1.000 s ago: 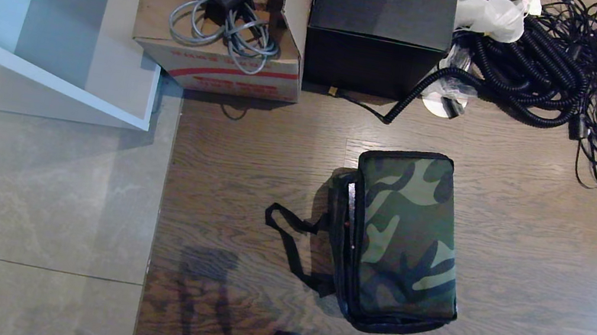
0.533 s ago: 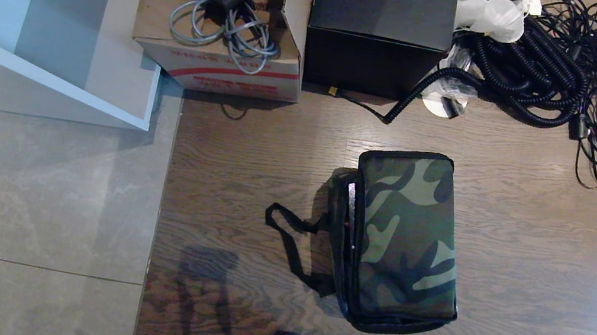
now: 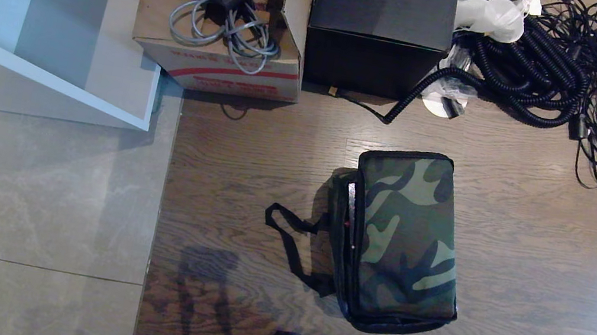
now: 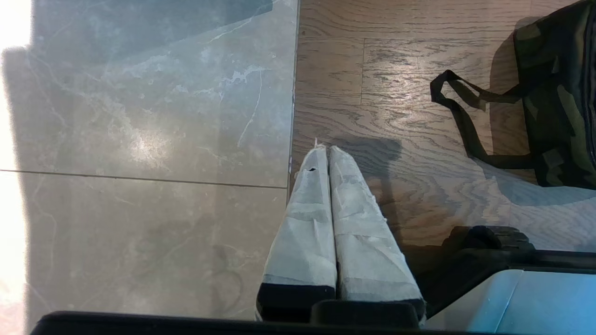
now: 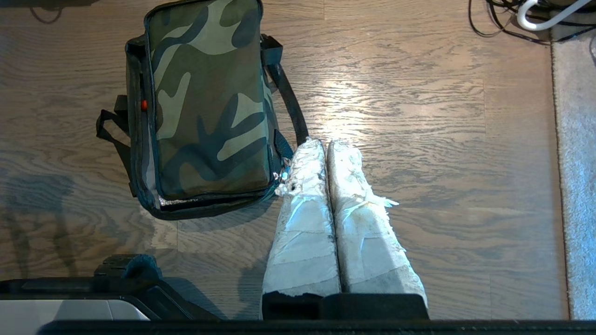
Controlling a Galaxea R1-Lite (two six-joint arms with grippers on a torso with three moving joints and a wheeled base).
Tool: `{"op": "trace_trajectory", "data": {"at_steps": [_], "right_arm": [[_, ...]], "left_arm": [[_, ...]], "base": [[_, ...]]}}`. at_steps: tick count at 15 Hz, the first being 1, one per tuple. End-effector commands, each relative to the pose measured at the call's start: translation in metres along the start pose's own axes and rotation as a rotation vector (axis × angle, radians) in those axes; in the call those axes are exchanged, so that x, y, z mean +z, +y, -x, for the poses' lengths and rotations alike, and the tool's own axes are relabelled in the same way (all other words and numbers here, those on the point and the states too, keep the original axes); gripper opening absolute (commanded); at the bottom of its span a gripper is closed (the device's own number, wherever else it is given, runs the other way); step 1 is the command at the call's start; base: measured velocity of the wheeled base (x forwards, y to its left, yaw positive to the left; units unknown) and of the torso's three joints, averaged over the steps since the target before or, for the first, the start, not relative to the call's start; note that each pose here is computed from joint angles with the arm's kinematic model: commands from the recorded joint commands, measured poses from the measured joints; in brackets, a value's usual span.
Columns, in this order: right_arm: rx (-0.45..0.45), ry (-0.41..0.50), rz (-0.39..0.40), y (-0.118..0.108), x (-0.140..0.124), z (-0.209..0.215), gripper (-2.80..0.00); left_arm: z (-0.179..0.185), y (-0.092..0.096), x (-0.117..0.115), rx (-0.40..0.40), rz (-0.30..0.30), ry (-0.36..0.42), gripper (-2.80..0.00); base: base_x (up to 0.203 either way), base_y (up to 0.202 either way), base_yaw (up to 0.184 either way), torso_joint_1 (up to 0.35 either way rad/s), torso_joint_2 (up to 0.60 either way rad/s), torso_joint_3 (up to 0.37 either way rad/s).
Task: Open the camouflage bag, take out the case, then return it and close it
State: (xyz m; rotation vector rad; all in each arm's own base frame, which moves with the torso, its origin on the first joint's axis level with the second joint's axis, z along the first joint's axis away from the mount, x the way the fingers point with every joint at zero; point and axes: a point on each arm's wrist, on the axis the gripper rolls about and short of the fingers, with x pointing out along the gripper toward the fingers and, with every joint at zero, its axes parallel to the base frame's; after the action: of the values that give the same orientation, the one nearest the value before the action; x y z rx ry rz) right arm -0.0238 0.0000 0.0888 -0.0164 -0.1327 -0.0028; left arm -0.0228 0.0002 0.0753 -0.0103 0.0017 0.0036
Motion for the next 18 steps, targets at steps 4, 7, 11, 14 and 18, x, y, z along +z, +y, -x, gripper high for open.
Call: {"op": "trace_trajectory", "data": {"at_steps": [4, 7, 11, 14, 18], "right_arm": [[0.001, 0.042, 0.001, 0.0002, -0.0113, -0.0021, -2.80], [0.001, 0.042, 0.001, 0.0002, -0.0113, -0.0021, -2.80], [0.001, 0.042, 0.002, 0.0002, -0.0113, -0.0021, -2.80], [0.002, 0.048, -0.004, 0.0002, -0.0119, -0.0021, -2.80], [0.002, 0.048, -0.004, 0.0002, -0.0119, -0.0021, -2.80]], "left_arm": [[0.0000, 0.0000, 0.0000, 0.001, 0.002, 0.000, -2.80], [0.0000, 0.0000, 0.0000, 0.001, 0.004, 0.000, -2.80], [0.0000, 0.0000, 0.0000, 0.001, 0.004, 0.000, -2.80], [0.0000, 0.0000, 0.0000, 0.001, 0.004, 0.000, -2.80], [0.0000, 0.0000, 0.0000, 0.001, 0.004, 0.000, -2.80]], "base": [[0.000, 0.000, 0.000, 0.000, 0.00, 0.000], [0.000, 0.000, 0.000, 0.000, 0.00, 0.000], [0.000, 0.000, 0.000, 0.000, 0.00, 0.000], [0.000, 0.000, 0.000, 0.003, 0.00, 0.058], [0.000, 0.000, 0.000, 0.001, 0.00, 0.182]]}}
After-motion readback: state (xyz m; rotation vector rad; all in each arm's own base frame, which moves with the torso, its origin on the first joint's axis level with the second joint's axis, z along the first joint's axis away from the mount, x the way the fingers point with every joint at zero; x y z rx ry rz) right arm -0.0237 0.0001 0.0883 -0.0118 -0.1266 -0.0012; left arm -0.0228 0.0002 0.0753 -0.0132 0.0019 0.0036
